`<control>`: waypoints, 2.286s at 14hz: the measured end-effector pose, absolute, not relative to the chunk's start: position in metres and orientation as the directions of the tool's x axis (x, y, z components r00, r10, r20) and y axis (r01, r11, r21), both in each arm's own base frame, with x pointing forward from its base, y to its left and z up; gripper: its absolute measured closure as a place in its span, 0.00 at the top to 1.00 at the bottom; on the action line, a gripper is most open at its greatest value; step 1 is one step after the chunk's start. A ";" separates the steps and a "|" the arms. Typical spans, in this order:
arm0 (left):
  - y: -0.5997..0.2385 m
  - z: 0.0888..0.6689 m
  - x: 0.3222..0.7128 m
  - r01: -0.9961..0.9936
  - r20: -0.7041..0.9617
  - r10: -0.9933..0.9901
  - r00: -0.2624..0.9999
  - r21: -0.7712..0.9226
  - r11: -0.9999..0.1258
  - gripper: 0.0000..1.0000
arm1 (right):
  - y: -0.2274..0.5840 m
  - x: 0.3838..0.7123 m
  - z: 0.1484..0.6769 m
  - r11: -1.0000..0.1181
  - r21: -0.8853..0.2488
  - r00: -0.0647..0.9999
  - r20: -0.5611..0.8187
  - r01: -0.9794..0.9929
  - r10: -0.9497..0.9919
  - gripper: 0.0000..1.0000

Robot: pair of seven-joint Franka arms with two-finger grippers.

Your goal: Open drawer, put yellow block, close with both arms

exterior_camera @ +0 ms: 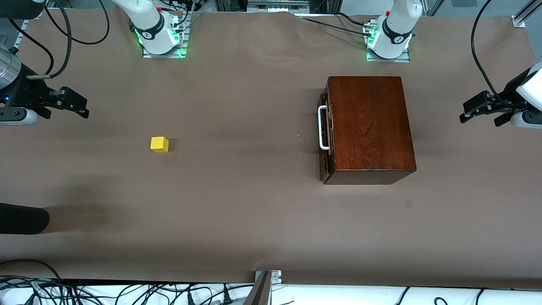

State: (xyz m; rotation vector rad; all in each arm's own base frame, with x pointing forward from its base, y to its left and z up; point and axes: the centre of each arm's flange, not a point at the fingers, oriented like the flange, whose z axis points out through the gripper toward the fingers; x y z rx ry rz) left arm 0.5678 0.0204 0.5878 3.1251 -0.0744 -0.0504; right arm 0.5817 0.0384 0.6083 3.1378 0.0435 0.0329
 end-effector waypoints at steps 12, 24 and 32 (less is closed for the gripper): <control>0.012 0.583 0.556 -0.060 -0.133 -0.063 0.989 0.025 -0.998 1.00 | 0.041 0.582 0.608 -0.999 0.003 0.999 0.022 0.033 0.033 1.00; -0.199 0.557 0.543 -0.173 -0.160 -0.174 0.972 0.021 -0.985 1.00 | 0.039 0.582 0.605 -1.000 0.004 1.000 0.011 0.029 0.029 1.00; -0.369 0.447 0.520 -0.170 -0.151 -0.164 0.975 -0.025 -0.985 1.00 | 0.035 0.583 0.605 -1.000 0.004 1.000 0.011 0.022 0.022 1.00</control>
